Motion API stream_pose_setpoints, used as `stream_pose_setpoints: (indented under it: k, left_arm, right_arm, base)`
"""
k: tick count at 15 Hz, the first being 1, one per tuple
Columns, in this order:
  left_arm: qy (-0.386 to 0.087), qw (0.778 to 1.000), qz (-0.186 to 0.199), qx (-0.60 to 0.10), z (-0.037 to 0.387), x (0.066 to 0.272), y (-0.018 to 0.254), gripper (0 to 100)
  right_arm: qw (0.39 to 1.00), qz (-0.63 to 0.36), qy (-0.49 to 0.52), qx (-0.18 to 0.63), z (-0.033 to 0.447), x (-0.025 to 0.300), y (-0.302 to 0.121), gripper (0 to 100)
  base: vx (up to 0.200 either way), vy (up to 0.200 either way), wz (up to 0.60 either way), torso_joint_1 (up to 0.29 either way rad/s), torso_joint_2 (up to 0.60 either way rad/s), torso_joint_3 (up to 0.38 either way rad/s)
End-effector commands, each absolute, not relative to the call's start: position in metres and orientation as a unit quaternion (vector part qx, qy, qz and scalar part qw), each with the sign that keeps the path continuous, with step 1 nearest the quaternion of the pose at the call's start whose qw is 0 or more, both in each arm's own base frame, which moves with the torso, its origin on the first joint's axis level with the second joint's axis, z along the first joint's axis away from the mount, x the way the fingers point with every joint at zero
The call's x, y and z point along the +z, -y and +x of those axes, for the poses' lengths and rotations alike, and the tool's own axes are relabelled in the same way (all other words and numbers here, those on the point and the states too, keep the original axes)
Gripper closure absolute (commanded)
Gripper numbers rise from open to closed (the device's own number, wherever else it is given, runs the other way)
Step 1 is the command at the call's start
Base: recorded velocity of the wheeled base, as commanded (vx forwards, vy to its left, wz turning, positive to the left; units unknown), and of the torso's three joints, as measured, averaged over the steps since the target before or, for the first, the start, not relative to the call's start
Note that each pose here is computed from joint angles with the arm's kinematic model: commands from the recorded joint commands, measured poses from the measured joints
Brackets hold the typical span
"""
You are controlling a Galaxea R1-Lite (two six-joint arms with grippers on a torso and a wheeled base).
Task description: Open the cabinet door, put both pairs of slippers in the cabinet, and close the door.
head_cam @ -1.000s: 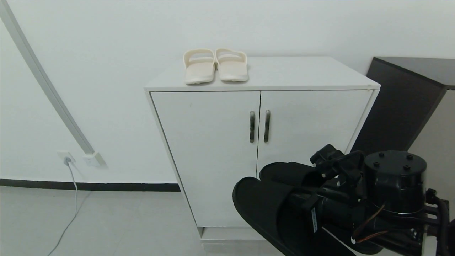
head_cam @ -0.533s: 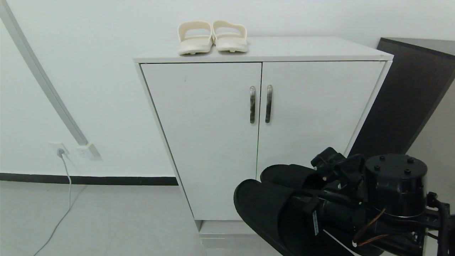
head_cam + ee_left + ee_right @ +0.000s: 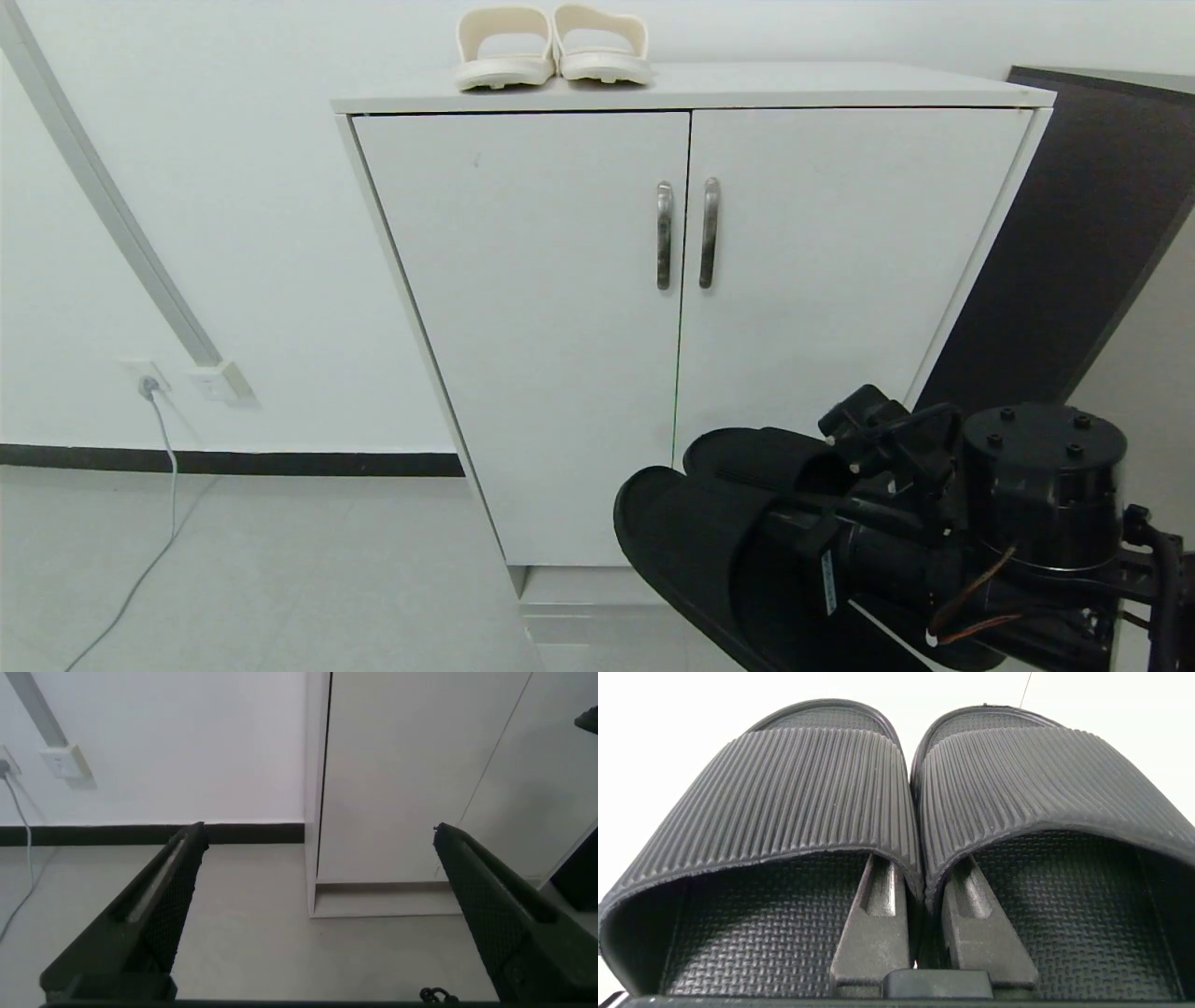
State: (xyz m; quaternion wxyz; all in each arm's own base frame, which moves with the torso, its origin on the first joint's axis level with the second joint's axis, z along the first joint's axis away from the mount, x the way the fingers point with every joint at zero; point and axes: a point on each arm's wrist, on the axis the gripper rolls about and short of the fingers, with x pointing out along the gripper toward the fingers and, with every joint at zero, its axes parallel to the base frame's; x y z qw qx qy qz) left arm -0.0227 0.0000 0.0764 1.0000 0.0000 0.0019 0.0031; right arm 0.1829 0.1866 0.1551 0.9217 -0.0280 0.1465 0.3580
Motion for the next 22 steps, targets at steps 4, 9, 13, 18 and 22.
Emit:
stream_pose_setpoints:
  k: [4, 9, 13, 18, 22]
  left_arm:
    - [0.049, 0.997, -0.051, 0.024, -0.029, 0.153, -0.001, 0]
    - [-0.036, 0.996, -0.052, -0.060, 0.002, 0.163, 0.003, 0]
    - [-0.050, 0.988, -0.054, -0.134, 0.056, 0.187, 0.006, 0]
    - [-0.062, 0.959, -0.052, -0.273, 0.110, 0.219, 0.033, 0]
    - [-0.063, 0.939, -0.044, -0.335, 0.163, 0.231, 0.087, 0]
  right_arm:
    - [0.921, -0.022, -0.135, 0.366, 0.182, 0.157, -0.187, 100]
    - [0.921, -0.021, -0.132, 0.365, 0.181, 0.158, -0.183, 100]
    - [0.921, -0.021, -0.134, 0.366, 0.181, 0.157, -0.184, 100]
    - [0.921, -0.018, -0.131, 0.367, 0.182, 0.158, -0.185, 100]
    - [0.921, -0.018, -0.131, 0.366, 0.181, 0.159, -0.184, 100]
  base:
    - [0.000, 0.000, 0.00, 0.000, 0.00, 0.000]
    - [0.000, 0.000, 0.00, 0.000, 0.00, 0.000]
    - [0.000, 0.000, 0.00, 0.000, 0.00, 0.000]
    - [0.000, 0.000, 0.00, 0.000, 0.00, 0.000]
    - [0.000, 0.000, 0.00, 0.000, 0.00, 0.000]
